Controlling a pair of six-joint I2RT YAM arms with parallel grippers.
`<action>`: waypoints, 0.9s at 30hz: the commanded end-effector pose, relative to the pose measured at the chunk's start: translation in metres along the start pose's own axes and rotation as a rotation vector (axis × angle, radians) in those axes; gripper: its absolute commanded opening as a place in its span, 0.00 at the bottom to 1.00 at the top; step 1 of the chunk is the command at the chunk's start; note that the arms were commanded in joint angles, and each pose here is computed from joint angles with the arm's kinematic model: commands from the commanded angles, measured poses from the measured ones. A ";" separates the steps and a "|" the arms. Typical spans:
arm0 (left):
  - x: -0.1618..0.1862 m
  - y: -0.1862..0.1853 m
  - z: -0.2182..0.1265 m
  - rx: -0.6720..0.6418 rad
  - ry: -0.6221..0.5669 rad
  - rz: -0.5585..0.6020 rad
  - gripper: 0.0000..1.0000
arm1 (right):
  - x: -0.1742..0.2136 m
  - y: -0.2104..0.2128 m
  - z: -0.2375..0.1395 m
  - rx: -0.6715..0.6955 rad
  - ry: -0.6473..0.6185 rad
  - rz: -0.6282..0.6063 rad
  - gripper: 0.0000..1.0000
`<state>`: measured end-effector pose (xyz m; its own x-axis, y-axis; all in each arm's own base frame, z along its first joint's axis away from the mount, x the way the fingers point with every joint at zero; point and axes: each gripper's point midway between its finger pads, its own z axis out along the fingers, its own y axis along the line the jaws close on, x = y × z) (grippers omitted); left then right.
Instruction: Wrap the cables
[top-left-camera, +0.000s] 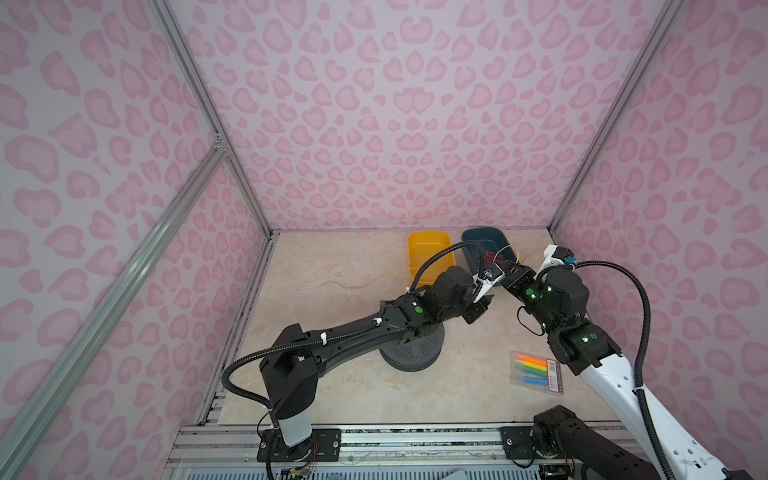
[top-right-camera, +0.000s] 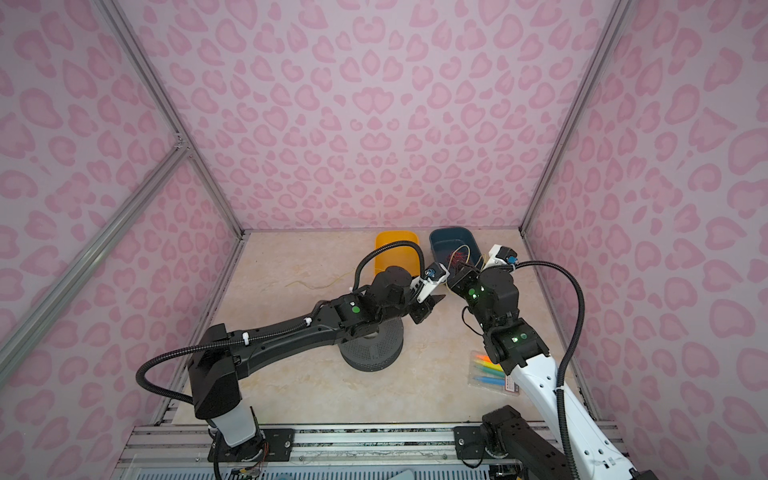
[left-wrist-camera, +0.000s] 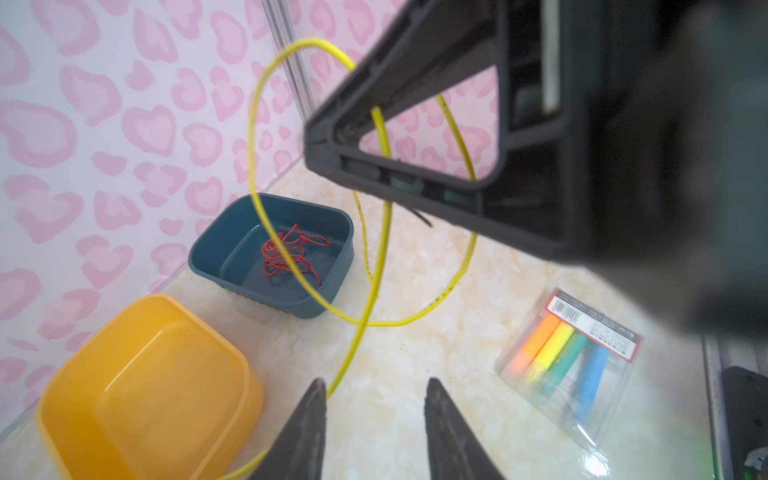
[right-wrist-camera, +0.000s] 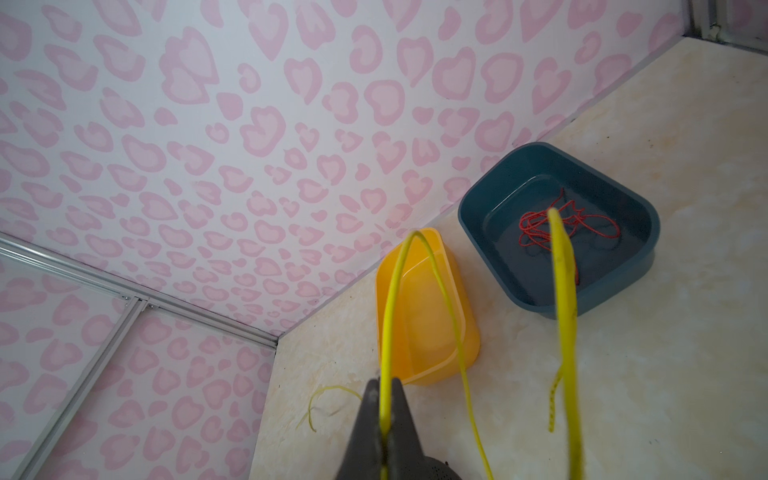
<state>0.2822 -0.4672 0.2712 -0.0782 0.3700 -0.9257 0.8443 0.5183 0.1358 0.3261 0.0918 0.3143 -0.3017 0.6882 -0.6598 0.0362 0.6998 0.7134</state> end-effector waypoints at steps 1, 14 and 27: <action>-0.023 0.006 -0.010 -0.023 -0.100 -0.004 0.50 | 0.002 -0.001 0.002 0.000 0.000 -0.003 0.00; -0.031 -0.001 0.010 0.014 -0.112 0.015 0.45 | 0.005 0.004 0.000 -0.029 0.019 0.013 0.00; -0.027 0.001 0.019 -0.008 -0.105 0.031 0.21 | 0.016 0.005 0.004 -0.043 0.064 0.029 0.00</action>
<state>0.2915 -0.4875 0.2780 -0.0323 0.3275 -0.9443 0.8482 0.5087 0.1474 0.3241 0.1035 0.3057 -0.3567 0.6880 -0.6320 0.0192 0.6818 0.7313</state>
